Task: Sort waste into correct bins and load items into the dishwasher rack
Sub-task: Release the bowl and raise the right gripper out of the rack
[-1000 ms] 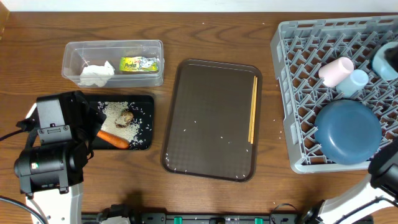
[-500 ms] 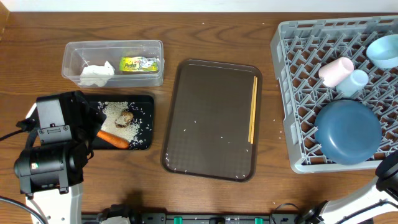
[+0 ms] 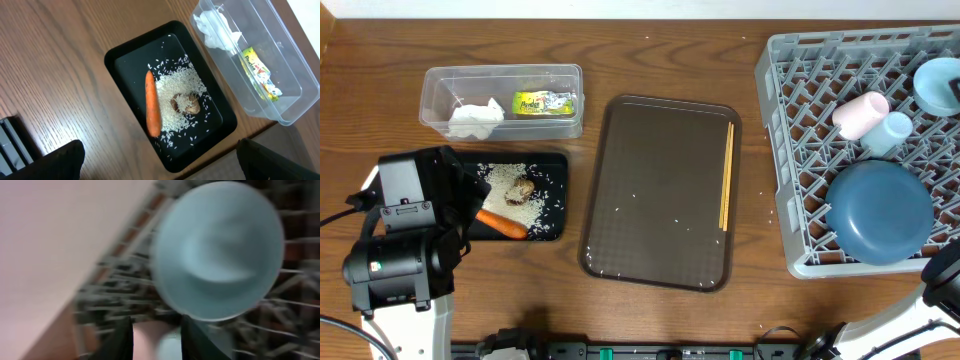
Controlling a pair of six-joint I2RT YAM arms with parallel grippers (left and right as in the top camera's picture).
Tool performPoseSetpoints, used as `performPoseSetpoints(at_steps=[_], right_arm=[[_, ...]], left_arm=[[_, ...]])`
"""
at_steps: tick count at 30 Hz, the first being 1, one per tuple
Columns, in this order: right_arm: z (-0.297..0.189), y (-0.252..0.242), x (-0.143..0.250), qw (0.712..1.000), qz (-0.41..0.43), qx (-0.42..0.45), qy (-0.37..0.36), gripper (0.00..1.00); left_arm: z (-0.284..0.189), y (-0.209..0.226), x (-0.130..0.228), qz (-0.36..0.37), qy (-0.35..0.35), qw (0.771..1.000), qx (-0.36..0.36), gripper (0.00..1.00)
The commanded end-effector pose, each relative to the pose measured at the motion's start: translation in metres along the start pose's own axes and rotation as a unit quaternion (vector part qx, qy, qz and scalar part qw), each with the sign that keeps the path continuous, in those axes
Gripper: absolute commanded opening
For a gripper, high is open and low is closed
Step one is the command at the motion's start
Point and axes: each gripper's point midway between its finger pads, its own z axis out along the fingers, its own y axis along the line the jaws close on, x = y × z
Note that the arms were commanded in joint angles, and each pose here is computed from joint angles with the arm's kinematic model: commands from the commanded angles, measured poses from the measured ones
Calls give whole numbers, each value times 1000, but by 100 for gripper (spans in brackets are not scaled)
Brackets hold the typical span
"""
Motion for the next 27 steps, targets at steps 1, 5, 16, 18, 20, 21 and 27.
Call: performPoseSetpoints(at_steps=[1,5,16,18,20,21,27], right_arm=[[-1,-1,-10,995,-71,62,-25,27],[10,22,-2,991,-126,39,-14,41],[44,16,22,940,-269,207,13,57],[44,8,18,928,-276,250,5,57],[44,4,15,919,-281,277,-2,58],[45,4,15,918,-282,278,-4,59],[52,-10,15,910,-287,301,2,58]], left_arm=[[-1,3,-3,-3,-8,1000,-7,98],[-1,3,-3,-3,-8,1000,-7,98],[-1,3,-3,-3,-8,1000,-7,98],[-1,3,-3,-3,-8,1000,-7,98],[-1,3,-3,-3,-8,1000,-7,98],[-1,3,-3,-3,-8,1000,-7,98],[-1,3,-3,-3,-8,1000,-7,98]])
